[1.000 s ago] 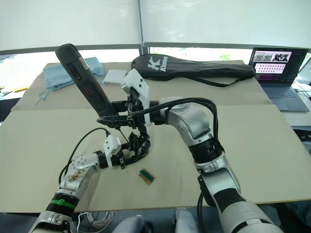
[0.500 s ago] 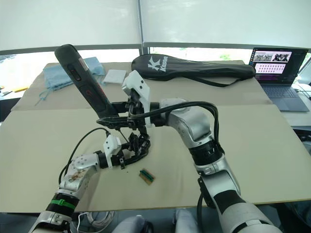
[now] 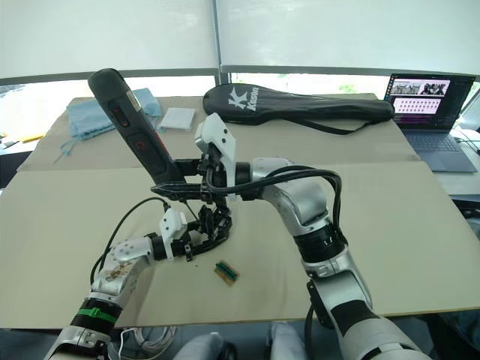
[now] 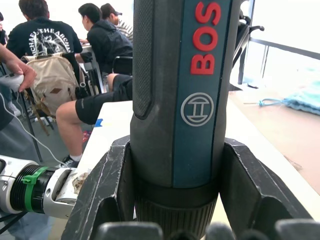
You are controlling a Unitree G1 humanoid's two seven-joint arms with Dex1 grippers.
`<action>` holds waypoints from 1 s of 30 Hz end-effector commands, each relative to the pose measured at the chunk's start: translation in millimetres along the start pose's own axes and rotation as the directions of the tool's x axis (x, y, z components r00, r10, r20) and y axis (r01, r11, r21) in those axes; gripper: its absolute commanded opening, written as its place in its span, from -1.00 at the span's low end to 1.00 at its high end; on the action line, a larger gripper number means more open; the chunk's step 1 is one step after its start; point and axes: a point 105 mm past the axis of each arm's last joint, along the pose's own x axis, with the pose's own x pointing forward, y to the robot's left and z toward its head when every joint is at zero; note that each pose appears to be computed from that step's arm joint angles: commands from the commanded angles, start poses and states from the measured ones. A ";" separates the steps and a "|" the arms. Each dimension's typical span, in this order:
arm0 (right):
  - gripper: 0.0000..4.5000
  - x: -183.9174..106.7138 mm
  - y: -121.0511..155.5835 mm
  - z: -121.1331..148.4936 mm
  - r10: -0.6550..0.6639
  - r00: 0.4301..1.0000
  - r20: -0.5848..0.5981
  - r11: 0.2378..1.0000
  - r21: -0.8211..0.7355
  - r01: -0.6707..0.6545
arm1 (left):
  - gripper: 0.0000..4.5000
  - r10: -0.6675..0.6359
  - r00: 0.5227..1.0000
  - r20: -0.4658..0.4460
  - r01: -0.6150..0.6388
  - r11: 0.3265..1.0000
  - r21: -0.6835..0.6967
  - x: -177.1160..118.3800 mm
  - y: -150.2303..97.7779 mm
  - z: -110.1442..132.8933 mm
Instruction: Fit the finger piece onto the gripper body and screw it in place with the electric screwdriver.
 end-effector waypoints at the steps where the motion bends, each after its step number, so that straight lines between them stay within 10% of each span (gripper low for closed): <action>1: -0.14 -1.3 7.1 12.2 0.010 0.997 0.072 0.999 -0.051 -0.006 | 0.01 -0.050 0.995 -0.083 0.044 0.996 -0.077 -1.7 -13.6 -24.4; 18: -0.14 -3.9 9.9 -6.4 -0.010 0.997 0.072 0.997 -0.070 0.015 | 0.01 -0.054 0.994 -0.090 0.047 0.996 -0.076 -2.8 -12.3 -24.0; 30: -0.14 -3.7 19.1 29.7 0.085 0.990 0.110 0.986 -0.155 -0.067 | 0.01 -0.051 0.995 -0.088 0.044 0.996 -0.079 -2.5 -12.4 -24.6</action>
